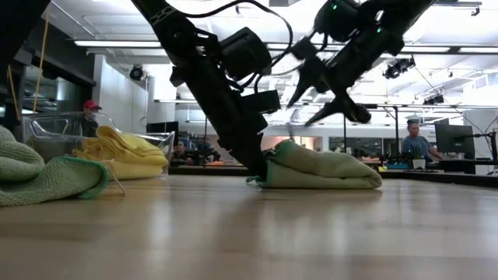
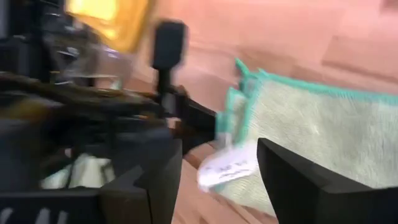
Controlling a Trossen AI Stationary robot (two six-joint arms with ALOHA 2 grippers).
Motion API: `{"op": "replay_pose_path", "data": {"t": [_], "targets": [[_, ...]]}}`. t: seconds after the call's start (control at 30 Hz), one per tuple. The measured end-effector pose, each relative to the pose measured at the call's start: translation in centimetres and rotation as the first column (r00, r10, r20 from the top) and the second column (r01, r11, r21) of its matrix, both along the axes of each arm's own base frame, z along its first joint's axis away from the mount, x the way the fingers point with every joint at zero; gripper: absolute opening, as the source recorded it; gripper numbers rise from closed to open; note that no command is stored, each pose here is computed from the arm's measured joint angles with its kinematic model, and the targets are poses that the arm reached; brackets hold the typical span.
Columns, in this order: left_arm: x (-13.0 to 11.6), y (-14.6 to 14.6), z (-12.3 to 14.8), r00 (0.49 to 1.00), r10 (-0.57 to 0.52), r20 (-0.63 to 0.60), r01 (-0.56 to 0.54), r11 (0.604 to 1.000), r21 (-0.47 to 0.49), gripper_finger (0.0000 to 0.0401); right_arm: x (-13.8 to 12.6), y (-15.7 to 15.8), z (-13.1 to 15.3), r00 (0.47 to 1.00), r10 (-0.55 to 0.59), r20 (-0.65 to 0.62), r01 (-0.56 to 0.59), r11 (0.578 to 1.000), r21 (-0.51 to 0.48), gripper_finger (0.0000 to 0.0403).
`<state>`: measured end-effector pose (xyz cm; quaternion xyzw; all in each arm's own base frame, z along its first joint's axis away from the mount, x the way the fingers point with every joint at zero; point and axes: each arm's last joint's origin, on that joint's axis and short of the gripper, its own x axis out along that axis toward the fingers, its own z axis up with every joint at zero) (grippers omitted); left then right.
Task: Fold microfiber towels
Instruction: Fold the right green towel
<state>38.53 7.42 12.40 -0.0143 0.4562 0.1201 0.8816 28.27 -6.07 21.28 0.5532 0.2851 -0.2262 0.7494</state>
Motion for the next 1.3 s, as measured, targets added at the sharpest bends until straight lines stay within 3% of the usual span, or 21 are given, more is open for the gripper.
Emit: {"op": "replay_pose_path", "data": {"t": [0.13,0.3,0.43,0.6,0.77,0.83,1.03,1.3], "targets": [[-0.7,0.3,0.4,0.998,0.004,-0.055,-0.005,1.0,-0.01,0.0,-1.8,-0.3,2.2,0.999,0.017,0.031,-0.015,0.997,-0.071,0.0201],[-2.1,1.5,2.8,0.997,-0.005,-0.076,0.006,1.0,0.011,0.0,-4.0,-0.1,3.5,0.995,0.096,-0.024,-0.099,0.983,-0.157,0.0201],[-3.0,2.6,6.6,0.999,0.014,0.036,-0.016,0.999,0.04,0.0,-4.2,0.4,3.4,0.98,0.183,-0.078,-0.196,0.953,-0.232,0.0201],[-3.0,3.7,9.8,0.967,0.056,0.25,-0.062,0.998,0.016,0.0,-3.1,0.8,1.4,0.956,0.222,-0.194,-0.27,0.922,-0.278,0.016],[-2.4,4.3,9.6,0.943,0.095,0.32,-0.083,0.995,-0.051,0.0,-0.7,0.9,-1.8,0.935,0.254,-0.247,-0.319,0.908,-0.272,0.0039],[-2.6,4.3,9.1,0.95,0.11,0.294,-0.092,0.993,-0.073,0.0,0.4,0.8,-2.9,0.939,0.257,-0.231,-0.317,0.906,-0.28,0.0011],[-2.6,4.4,9.2,0.95,0.121,0.289,-0.1,0.991,-0.084,0.0,2.8,1.3,-5.6,0.946,0.272,-0.176,-0.312,0.911,-0.271,0.0034],[-2.7,4.5,9.2,0.945,0.148,0.293,-0.123,0.987,-0.102,0.0,3.5,2.1,-7.3,0.931,0.309,-0.194,-0.353,0.899,-0.26,0.0002]]}}
